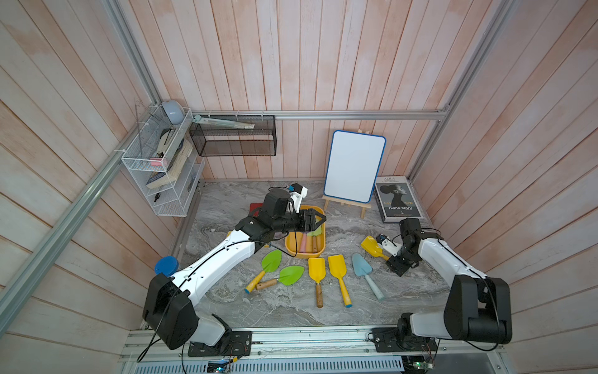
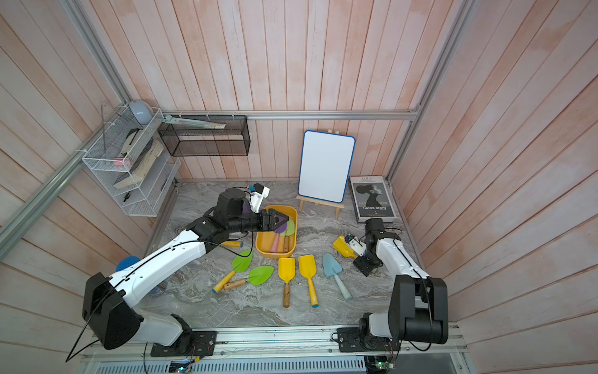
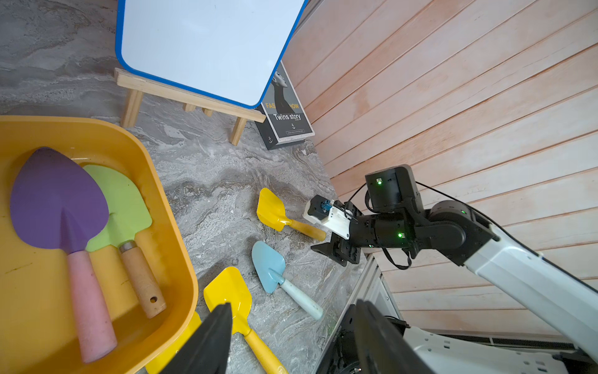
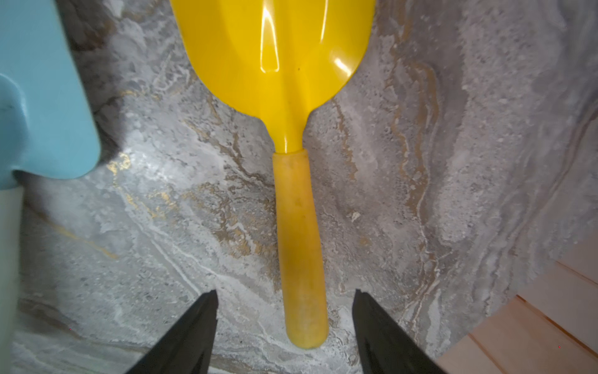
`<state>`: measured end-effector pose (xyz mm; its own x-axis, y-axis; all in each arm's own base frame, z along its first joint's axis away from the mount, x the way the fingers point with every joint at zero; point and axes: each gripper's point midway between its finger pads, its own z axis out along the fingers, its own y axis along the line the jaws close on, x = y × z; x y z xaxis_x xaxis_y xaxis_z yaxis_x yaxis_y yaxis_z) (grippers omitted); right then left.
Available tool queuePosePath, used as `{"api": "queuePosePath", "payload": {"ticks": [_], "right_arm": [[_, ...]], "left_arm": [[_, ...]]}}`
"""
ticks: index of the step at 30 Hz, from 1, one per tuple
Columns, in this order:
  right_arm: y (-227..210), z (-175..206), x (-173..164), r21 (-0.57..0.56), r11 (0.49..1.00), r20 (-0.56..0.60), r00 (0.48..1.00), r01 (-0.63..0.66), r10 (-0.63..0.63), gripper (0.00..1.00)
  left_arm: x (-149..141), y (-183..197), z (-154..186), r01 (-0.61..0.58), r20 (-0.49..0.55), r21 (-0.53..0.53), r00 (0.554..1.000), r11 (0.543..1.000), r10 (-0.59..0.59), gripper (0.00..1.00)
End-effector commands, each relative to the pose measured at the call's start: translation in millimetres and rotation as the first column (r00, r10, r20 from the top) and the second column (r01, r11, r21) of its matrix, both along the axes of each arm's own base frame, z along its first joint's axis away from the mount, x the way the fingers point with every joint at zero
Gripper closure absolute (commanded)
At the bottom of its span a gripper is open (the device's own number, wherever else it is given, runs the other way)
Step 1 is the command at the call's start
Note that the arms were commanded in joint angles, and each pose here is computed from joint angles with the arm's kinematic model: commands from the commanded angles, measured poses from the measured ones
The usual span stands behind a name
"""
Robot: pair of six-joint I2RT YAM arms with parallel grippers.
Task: Put the shovel into the storage box
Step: Pick up the shovel from the center of the board.
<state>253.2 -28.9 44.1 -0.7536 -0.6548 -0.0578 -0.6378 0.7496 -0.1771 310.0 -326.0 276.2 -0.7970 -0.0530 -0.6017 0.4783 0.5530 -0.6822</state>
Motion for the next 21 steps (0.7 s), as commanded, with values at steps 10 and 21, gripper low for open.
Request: {"api": "queuePosePath", "payload": {"ticks": [10, 21], "right_arm": [[-15.4, -19.5, 21.8, -0.021, 0.998, -0.016, 0.999, 0.051, -0.051, 0.38], [-11.7, -22.8, 26.9, -0.003, 0.998, -0.002, 0.998, 0.066, -0.066, 0.59]], "left_arm": [[14.4, -11.1, 6.2, 0.027, 0.039, -0.017, 0.999, 0.999, -0.026, 0.35], [15.0, -10.7, 0.4, 0.019, 0.017, -0.019, 1.000, 1.000, -0.018, 0.35]]}}
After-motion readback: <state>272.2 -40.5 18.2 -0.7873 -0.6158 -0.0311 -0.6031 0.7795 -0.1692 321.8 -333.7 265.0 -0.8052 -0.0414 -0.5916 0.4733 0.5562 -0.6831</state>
